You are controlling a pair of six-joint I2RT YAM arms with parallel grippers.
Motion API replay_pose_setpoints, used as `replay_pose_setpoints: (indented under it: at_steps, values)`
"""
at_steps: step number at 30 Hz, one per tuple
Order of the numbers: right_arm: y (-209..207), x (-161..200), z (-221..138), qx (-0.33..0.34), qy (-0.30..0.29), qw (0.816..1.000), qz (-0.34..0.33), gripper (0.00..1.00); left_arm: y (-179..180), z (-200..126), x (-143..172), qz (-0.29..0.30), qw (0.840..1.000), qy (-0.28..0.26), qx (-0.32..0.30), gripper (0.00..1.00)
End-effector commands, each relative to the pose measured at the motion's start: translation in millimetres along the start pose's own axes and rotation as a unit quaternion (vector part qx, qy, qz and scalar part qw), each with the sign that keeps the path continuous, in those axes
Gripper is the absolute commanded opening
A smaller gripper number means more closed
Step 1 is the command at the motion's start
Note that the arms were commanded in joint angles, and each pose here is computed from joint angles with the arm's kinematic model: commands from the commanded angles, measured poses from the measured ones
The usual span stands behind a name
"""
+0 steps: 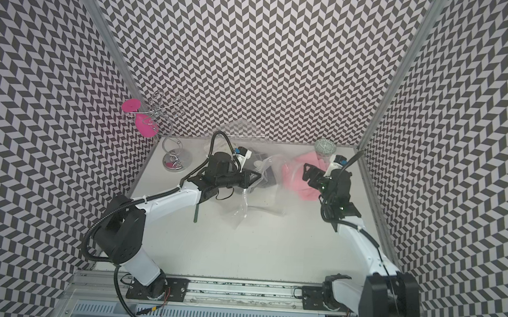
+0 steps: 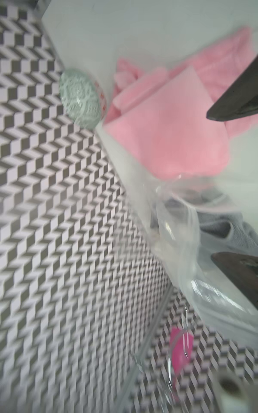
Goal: Place the folded towel into the vacuum bag
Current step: Pick up the towel from the center of the board.
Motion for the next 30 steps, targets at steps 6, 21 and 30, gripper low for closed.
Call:
replay_pose_setpoints:
  at_steps: [6, 21, 30]
  values:
    - [-75.8, 5.1, 84.1, 0.110, 0.137, 0.980, 0.088, 1.00, 0.0, -6.1, -5.7, 0.001, 1.000, -0.005, -0.007, 0.00]
    - [-112.4, 17.2, 139.6, -0.001, 0.173, 0.984, 0.037, 0.99, 18.4, -16.8, -6.9, -0.005, 1.000, -0.006, -0.023, 0.00]
    - [-91.7, 34.9, 145.9, -0.094, 0.143, 0.984, 0.045, 0.92, 22.2, -10.9, -5.6, -0.009, 1.000, 0.006, -0.022, 0.00]
Point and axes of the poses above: each gripper's point midway between its finger pads, its own z axis out along the fingers, its own y axis along the line the jaws close on, x = y × z, the point moved 10 cm from there along -z, back along the fingers, and after that the axes turned 4 degrees about z, right-handed, at the moved point
